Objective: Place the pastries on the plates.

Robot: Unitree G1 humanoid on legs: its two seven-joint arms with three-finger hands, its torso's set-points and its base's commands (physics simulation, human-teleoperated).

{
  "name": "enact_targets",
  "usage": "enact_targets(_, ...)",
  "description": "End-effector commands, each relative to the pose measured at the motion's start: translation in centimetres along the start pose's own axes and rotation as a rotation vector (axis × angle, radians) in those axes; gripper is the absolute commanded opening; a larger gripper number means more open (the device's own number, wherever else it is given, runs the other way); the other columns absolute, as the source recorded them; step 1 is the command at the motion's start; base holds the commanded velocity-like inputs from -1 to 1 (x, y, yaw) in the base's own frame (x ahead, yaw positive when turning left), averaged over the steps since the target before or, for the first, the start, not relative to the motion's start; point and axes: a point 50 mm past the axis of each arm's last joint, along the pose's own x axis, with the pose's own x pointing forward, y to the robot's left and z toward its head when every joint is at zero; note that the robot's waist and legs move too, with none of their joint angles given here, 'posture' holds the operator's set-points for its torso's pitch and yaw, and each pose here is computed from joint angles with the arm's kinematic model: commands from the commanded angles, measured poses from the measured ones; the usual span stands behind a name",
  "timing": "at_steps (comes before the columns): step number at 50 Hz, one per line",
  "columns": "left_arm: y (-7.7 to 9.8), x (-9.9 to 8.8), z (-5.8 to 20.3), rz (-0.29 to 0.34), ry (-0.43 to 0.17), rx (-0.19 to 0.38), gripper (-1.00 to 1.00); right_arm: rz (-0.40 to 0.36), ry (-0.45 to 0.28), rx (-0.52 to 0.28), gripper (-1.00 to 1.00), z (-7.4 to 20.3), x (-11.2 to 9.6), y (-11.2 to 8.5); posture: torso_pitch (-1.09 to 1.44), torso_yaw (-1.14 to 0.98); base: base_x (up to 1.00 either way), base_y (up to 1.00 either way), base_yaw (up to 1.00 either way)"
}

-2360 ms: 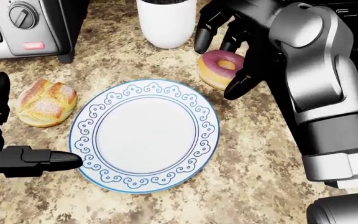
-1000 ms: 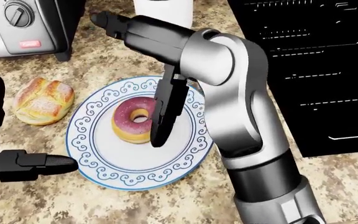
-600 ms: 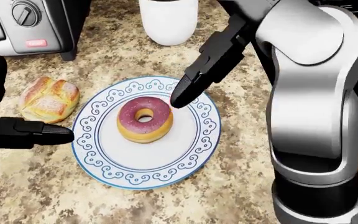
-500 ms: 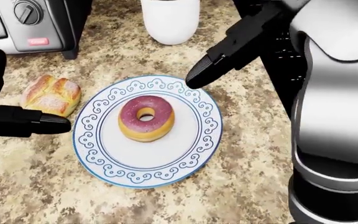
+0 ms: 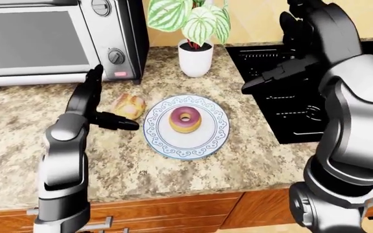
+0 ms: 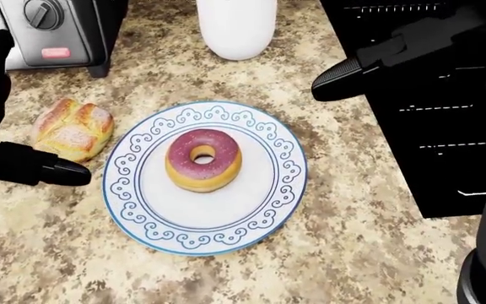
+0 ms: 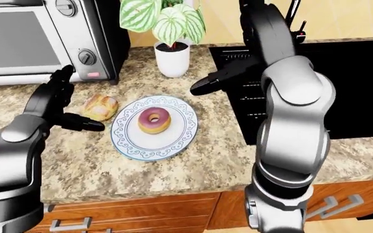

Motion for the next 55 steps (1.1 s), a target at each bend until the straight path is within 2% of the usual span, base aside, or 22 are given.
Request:
enact_targets(1,0.7,-0.3,1.7,0.033,-0.084,0.024,1.0,-0.031,-0.067,-0.014,1.0,1.2,-0.3,-0.4,0.0,0.0,0.0,0.0,0.0)
enact_targets(7,0.4,-0.3,1.6,0.019,-0.085,0.027,1.0,-0.034,-0.064,-0.01,1.0,1.0,-0.2,-0.4,0.0,0.0,0.0,0.0,0.0)
enact_targets(9,0.3,-0.2,1.7,0.016,-0.087,0.031,0.83,-0.035,-0.065,-0.008,1.0,1.0,-0.3,-0.4,0.0,0.0,0.0,0.0,0.0)
enact_targets(11,0.1,-0.2,1.8,0.011,-0.089,0.036,0.82,-0.037,-0.066,-0.008,1.0,1.0,-0.3,-0.4,0.0,0.0,0.0,0.0,0.0)
enact_targets(12,0.0,-0.2,1.8,0.008,-0.09,0.038,0.73,-0.038,-0.066,-0.007,1.0,0.9,-0.3,-0.4,0.0,0.0,0.0,0.0,0.0)
enact_targets(13,0.0,-0.2,1.8,0.009,-0.091,0.038,0.73,-0.038,-0.066,-0.008,1.0,0.9,-0.3,-0.4,0.0,0.0,0.0,0.0,0.0)
enact_targets(17,-0.3,-0.2,1.9,-0.004,-0.098,0.055,0.52,-0.038,-0.065,-0.008,1.0,0.9,-0.3,-0.4,0.0,0.0,0.0,0.0,0.0)
enact_targets(24,-0.6,-0.3,2.2,-0.007,-0.112,0.076,0.41,-0.039,-0.068,0.0,1.0,0.9,-0.1,-0.5,0.0,0.0,0.0,0.0,0.0)
enact_targets(34,-1.2,0.2,2.0,-0.016,-0.111,0.11,0.43,-0.042,-0.073,0.0,1.0,1.2,-0.5,-0.8,0.0,0.0,0.0,0.0,0.0)
enact_targets(35,-1.3,0.1,1.8,-0.015,-0.107,0.13,0.43,-0.045,-0.073,0.002,1.0,1.2,-0.5,-0.9,0.0,0.0,0.0,0.0,0.0)
enact_targets(37,-1.4,0.0,1.8,-0.018,-0.11,0.129,0.43,-0.045,-0.071,0.002,1.0,1.1,-0.6,-0.8,0.0,0.0,0.0,0.0,0.0)
enact_targets(40,-1.3,-0.2,1.8,-0.006,-0.111,0.189,0.4,-0.046,-0.07,0.003,1.0,0.9,-0.7,-0.8,0.0,0.0,0.0,0.0,0.0)
enact_targets(45,-1.5,-0.3,1.6,-0.01,-0.109,0.206,0.35,-0.048,-0.068,0.004,1.0,0.8,-0.6,-0.7,0.0,0.0,0.0,0.0,0.0)
enact_targets(46,-1.4,-0.3,1.6,0.0,-0.11,0.232,0.31,-0.048,-0.069,0.005,1.0,0.8,-0.7,-0.7,0.0,0.0,0.0,0.0,0.0)
enact_targets(47,-1.5,-0.3,1.6,-0.005,-0.111,0.224,0.25,-0.048,-0.068,0.005,1.0,0.8,-0.7,-0.7,0.0,0.0,0.0,0.0,0.0)
enact_targets(48,-1.5,-0.3,1.6,0.002,-0.11,0.245,0.16,-0.049,-0.068,0.005,1.0,0.8,-0.8,-0.7,0.0,0.0,0.0,0.0,0.0)
enact_targets(49,-1.5,-0.3,1.7,-0.001,-0.112,0.237,0.07,-0.051,-0.068,0.006,1.0,0.8,-0.7,-0.7,0.0,0.0,0.0,0.0,0.0)
enact_targets(51,-1.5,-0.2,1.7,0.001,-0.112,0.241,0.04,-0.05,-0.068,0.007,1.0,0.7,-0.7,-0.7,0.0,0.0,0.0,0.0,0.0)
enact_targets(53,-1.4,-0.2,1.6,0.004,-0.111,0.252,-0.13,-0.05,-0.067,0.004,1.0,0.6,-0.7,-0.6,0.0,0.0,0.0,0.0,0.0)
enact_targets(55,-1.4,-0.2,1.7,0.006,-0.112,0.257,-0.18,-0.051,-0.069,0.004,1.0,0.7,-0.8,-0.7,0.0,0.0,0.0,0.0,0.0)
